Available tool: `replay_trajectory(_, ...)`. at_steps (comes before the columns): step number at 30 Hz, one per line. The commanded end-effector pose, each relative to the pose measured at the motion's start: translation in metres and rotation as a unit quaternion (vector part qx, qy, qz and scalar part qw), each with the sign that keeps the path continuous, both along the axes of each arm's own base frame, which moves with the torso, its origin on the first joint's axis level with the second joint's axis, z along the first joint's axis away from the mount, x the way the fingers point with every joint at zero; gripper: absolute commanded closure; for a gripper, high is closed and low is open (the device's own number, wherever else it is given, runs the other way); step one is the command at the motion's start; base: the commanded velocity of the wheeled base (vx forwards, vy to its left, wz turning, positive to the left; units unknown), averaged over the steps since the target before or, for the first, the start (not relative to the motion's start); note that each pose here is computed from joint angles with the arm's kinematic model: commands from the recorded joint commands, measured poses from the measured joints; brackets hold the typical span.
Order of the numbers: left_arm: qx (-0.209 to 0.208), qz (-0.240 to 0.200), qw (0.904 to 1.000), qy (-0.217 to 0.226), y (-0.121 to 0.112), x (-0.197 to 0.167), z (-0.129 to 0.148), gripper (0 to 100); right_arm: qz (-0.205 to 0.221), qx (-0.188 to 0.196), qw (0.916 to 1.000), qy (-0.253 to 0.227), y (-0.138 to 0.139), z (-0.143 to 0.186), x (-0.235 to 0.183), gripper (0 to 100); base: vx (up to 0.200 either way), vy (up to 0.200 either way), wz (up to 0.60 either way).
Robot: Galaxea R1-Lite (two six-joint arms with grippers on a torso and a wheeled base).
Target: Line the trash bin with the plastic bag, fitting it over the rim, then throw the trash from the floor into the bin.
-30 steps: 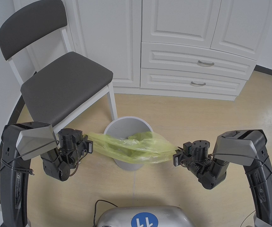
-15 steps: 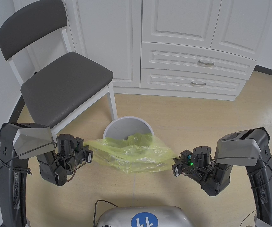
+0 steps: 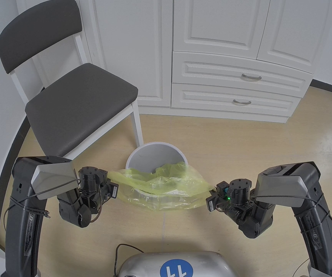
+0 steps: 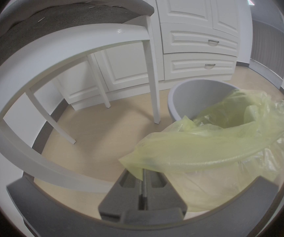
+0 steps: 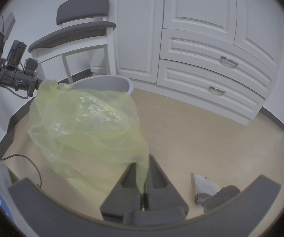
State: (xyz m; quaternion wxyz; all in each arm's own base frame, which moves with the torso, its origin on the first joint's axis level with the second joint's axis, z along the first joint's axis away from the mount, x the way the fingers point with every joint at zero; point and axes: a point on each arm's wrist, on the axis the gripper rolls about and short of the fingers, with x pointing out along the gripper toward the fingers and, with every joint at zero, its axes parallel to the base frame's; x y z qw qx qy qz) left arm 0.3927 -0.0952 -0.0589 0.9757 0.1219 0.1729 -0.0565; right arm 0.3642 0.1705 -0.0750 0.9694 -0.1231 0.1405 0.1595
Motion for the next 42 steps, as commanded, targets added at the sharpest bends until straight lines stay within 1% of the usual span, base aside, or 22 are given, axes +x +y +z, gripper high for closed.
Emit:
replay_trajectory(1,0.003,0.01,0.9999,0.001,-0.001,0.007,-0.015,100,-0.019,0.001,0.9998,-0.009,-0.006,-0.004,0.011,100,0.0,0.0,0.0)
replay_trajectory(11,0.001,0.012,0.9999,0.001,-0.001,0.01,-0.019,100,-0.024,0.005,0.9996,-0.015,-0.008,-0.003,0.014,100,0.0,0.0,0.0)
replay_trajectory(13,-0.002,0.012,0.9999,-0.002,-0.002,0.01,-0.016,100,-0.021,0.013,0.9995,-0.019,-0.006,-0.001,0.015,100,0.0,0.0,0.0)
replay_trajectory(15,-0.008,0.012,0.9999,-0.006,-0.003,0.009,-0.012,100,-0.024,0.032,0.9989,-0.025,-0.003,0.005,0.016,100,0.0,0.0,0.0)
replay_trajectory(17,-0.008,0.012,0.9999,-0.006,-0.003,0.009,-0.012,100,-0.024,0.032,0.9989,-0.025,-0.003,0.005,0.016,100,0.0,0.0,0.0)
replay_trajectory(18,-0.017,0.011,0.9997,-0.017,-0.003,0.007,-0.002,100,-0.022,0.044,0.9984,-0.026,-0.002,0.016,0.013,100,0.0,0.0,0.0)
replay_trajectory(22,-0.023,0.003,0.9994,-0.027,-0.006,0.001,0.015,100,-0.019,0.044,0.9986,-0.021,-0.005,0.029,0.007,100,0.0,0.0,0.0)
replay_trajectory(23,-0.024,0.003,0.9993,-0.027,-0.006,0.001,0.017,100,-0.02,0.045,0.9986,-0.019,-0.005,0.029,0.007,0,0.0,0.0,0.0)
replay_trajectory(26,-0.035,0.002,0.9989,-0.029,-0.01,0.0,0.019,100,-0.021,0.058,0.9978,-0.023,-0.008,0.032,0.01,0,0.0,0.0,0.0)
replay_trajectory(29,-0.038,0.002,0.9988,-0.03,-0.011,0.0,0.019,100,-0.012,0.063,0.9977,-0.02,-0.013,0.036,0.01,0,0.0,0.0,0.0)
replay_trajectory(30,-0.039,0.002,0.9988,-0.03,-0.011,0.001,0.019,100,-0.007,0.065,0.9977,-0.017,-0.02,0.04,0.008,0,0.0,0.0,0.0)
replay_trajectory(33,-0.039,0.001,0.9988,-0.03,-0.012,0.001,0.019,100,0.02,0.076,0.9969,-0.01,-0.033,0.053,0.002,0,0.0,0.0,0.0)
replay_trajectory(34,-0.039,0.002,0.9988,-0.028,-0.011,0.001,0.017,100,0.035,0.083,0.9959,-0.007,-0.04,0.061,-0.002,0,0.0,0.0,0.0)
replay_trajectory(36,-0.038,0.003,0.9989,-0.027,-0.011,0.002,0.017,100,0.047,0.092,0.9947,-0.001,-0.046,0.066,-0.005,0,0.0,0.0,0.0)
replay_trajectory(37,-0.038,0.004,0.999,-0.025,-0.01,0.003,0.016,100,0.061,0.102,0.9928,0.004,-0.053,0.072,-0.009,0,0.0,0.0,0.0)
replay_trajectory(38,-0.038,0.006,0.999,-0.025,-0.009,0.004,0.015,100,0.085,0.121,0.9889,0.013,-0.06,0.079,-0.014,0,0.0,0.0,0.0)
replay_trajectory(39,-0.038,0.006,0.999,-0.025,-0.009,0.004,0.015,100,0.085,0.121,0.9889,0.013,-0.06,0.079,-0.014,0,0.0,0.0,0.0)
replay_trajectory(40,-0.037,0.008,0.9991,-0.021,-0.007,0.005,0.01,100,0.115,0.15,0.9816,0.025,-0.072,0.087,-0.019,0,0.0,0.0,0.0)
replay_trajectory(42,-0.036,0.01,0.9991,-0.019,-0.006,0.006,0.008,100,0.14,0.175,0.974,0.038,-0.083,0.094,-0.023,0,0.0,0.0,0.0)
